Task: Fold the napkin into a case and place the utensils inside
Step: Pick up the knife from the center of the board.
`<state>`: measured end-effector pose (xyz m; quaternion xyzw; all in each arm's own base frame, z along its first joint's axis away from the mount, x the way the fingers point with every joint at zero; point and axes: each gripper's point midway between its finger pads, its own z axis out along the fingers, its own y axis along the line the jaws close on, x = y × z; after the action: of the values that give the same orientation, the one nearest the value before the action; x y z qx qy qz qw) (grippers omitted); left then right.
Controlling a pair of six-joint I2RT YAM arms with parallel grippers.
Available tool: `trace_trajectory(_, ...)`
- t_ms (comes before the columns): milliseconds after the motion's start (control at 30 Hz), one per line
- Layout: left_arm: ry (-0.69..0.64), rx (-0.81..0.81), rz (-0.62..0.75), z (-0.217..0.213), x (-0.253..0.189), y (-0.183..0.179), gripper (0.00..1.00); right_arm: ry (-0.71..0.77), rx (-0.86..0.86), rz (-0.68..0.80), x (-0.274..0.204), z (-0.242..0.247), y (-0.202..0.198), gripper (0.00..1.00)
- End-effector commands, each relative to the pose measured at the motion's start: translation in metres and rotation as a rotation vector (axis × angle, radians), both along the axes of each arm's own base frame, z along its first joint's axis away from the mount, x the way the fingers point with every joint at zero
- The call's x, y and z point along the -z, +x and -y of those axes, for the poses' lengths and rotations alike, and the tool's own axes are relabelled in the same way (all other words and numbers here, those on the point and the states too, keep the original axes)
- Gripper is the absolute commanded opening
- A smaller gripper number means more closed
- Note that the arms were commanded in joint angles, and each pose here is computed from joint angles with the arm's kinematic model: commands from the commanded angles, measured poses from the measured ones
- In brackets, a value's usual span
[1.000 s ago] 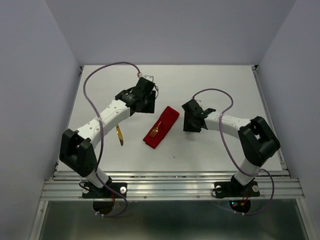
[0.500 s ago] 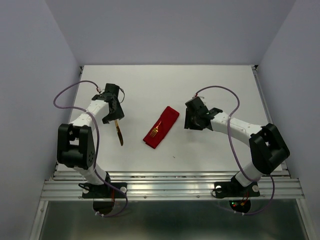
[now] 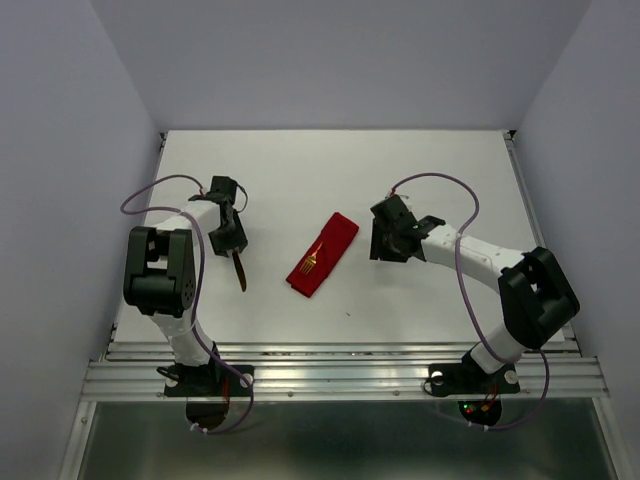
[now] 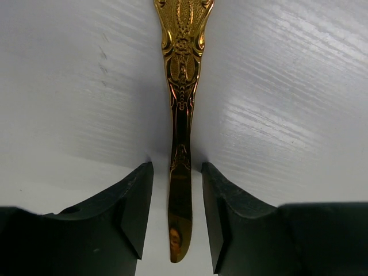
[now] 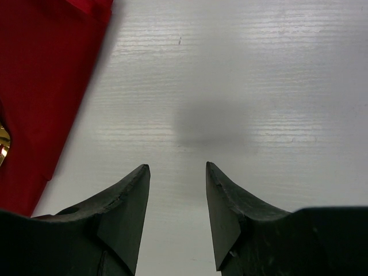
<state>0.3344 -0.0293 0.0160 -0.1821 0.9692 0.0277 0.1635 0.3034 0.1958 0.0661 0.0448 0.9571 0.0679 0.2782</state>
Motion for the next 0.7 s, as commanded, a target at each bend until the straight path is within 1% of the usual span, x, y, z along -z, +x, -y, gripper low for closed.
trace_trajectory(0, 0.005, 0.012, -0.070, -0.001, 0.022, -0.008, 0.46, 0.009, -0.008, 0.020, -0.012, 0.001, -0.001, 0.49)
trace_trajectory(100, 0.004, 0.011, -0.077, -0.001, 0.023, -0.011, 0.30, 0.006, -0.009, 0.016, -0.012, 0.001, -0.001, 0.49)
trace_trajectory(133, -0.001, 0.012, -0.081, -0.001, 0.023, -0.012, 0.21, 0.003, -0.008, 0.014, -0.011, 0.002, -0.001, 0.49)
trace_trajectory(167, -0.001, 0.016, -0.084, -0.001, 0.024, -0.014, 0.16, 0.003, -0.007, 0.013, -0.012, 0.002, -0.001, 0.49)
trace_trajectory(200, -0.002, 0.018, -0.085, -0.001, 0.024, -0.015, 0.06, 0.006, -0.008, 0.016, -0.013, 0.001, -0.001, 0.49)
trace_trajectory(233, -0.007, 0.022, -0.090, 0.000, 0.024, -0.016, 0.00, 0.005, -0.008, 0.015, -0.013, 0.002, -0.001, 0.49)
trace_trajectory(367, -0.027, 0.062, -0.067, 0.005, 0.015, -0.014, 0.00, 0.004, -0.004, 0.008, -0.012, 0.002, -0.002, 0.49)
trace_trajectory(500, -0.032, 0.131, 0.022, 0.016, -0.014, -0.003, 0.00, 0.003, 0.000, 0.002, -0.010, 0.003, -0.003, 0.49)
trace_trajectory(533, -0.026, 0.144, 0.060, 0.018, -0.027, 0.000, 0.00, 0.004, 0.002, 0.002, -0.010, 0.002, -0.003, 0.49)
trace_trajectory(667, -0.027, 0.207, 0.143, 0.040, -0.060, 0.009, 0.00, 0.013, 0.007, 0.003, -0.009, 0.001, -0.003, 0.49)
